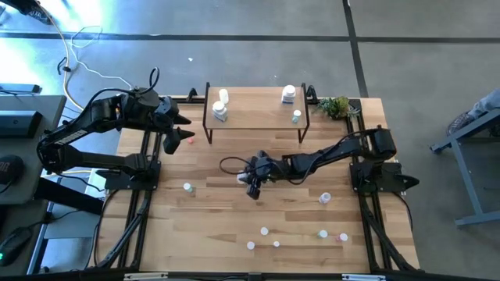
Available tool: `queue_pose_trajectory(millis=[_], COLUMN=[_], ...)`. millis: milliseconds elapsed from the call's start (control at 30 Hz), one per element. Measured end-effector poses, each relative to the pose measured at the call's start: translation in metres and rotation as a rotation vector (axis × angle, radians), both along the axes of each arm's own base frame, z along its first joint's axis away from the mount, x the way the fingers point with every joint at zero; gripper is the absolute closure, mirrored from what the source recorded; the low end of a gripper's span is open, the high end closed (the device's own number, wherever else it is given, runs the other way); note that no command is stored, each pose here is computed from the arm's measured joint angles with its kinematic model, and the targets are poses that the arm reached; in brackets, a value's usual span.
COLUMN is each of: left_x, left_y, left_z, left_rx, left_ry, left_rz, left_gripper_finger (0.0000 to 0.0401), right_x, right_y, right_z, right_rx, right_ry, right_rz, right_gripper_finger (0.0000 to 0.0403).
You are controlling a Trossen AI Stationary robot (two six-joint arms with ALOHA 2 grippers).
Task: Pick and place medicine bottles onto shelf by color
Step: Put the left transparent pill bottle on the shelf
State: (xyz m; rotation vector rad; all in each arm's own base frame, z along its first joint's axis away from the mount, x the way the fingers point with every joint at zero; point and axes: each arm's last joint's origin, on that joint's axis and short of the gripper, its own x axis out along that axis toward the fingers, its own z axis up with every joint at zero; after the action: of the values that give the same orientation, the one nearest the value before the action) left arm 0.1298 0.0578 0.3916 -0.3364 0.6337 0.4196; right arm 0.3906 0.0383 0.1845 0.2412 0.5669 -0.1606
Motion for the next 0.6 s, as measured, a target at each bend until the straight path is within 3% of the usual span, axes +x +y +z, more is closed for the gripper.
queue_pose_trajectory(millis=[333, 600], left_x=[0.002, 0.016], left_y=[0.002, 0.009], left_z=[-0.001, -0.008], left_rx=[0.049, 0.082], left_ry=[0.030, 0.093], left_rz=[0.009, -0.028], left_gripper_finger=[0.0170, 0.0170], right_x=[-0.024, -0.053], right_y=[-0.032, -0.079], right_z=[0.075, 0.141], right_rx=[-0.074, -0.227], right_ry=[-0.206, -0.289], right_rz=[-0.215, -0.324], right_gripper_finger=[0.0282, 0.0282])
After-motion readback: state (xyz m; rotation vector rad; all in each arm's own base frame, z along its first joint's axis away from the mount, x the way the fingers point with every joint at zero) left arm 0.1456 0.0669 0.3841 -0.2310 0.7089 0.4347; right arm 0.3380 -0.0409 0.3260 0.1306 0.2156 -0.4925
